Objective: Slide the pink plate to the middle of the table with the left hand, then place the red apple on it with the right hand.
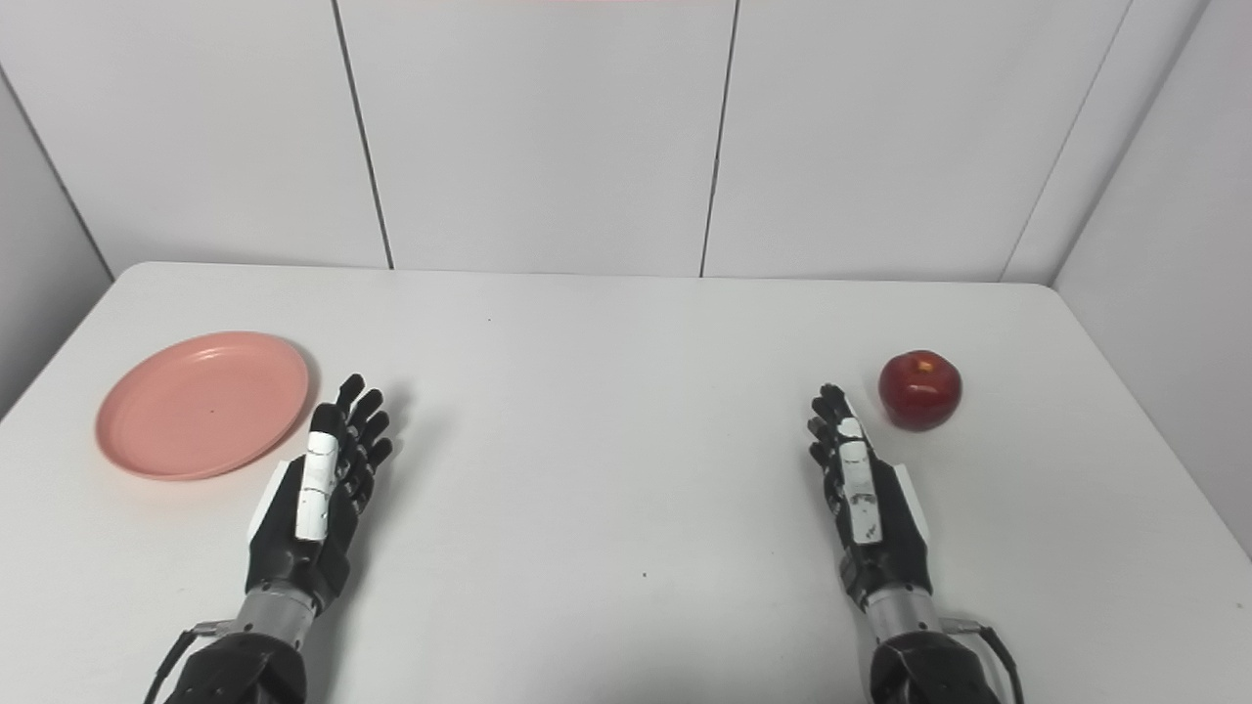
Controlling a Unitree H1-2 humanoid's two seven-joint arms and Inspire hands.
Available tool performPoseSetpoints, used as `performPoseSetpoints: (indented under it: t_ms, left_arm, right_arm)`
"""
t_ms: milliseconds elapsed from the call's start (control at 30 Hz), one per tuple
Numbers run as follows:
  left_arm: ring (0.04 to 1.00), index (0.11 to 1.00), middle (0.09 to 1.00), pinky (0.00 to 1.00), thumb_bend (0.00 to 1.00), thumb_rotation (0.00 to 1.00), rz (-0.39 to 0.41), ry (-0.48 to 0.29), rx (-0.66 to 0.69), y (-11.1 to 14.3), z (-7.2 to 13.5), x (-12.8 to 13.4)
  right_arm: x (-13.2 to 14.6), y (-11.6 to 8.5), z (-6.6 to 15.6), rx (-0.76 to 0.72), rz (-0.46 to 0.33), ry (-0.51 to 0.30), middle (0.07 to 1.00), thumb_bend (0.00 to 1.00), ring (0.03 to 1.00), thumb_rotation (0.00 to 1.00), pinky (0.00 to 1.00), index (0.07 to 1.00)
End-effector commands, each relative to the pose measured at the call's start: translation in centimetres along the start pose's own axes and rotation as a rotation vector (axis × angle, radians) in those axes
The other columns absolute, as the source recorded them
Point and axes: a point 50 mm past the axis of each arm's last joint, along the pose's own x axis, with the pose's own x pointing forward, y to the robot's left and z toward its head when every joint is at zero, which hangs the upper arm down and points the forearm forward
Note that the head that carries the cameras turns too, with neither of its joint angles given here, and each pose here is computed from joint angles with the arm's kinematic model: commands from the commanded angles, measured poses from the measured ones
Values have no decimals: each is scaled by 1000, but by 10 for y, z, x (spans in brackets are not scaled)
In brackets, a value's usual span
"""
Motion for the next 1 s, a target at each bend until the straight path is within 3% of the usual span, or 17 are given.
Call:
performPoseSetpoints:
  t_ms: [0,967]
  left_arm:
    - [1000,1000,1000,1000,857,947,23,-12,-54,-5,-2,-17]
    - [1000,1000,1000,1000,859,956,3,12,-57,1,-4,-13]
  right_arm:
    - [1,0,7,-15,13,-31,958,932,966,1000,1000,958]
    - [4,4,4,-32,21,-35,970,968,967,1000,1000,961]
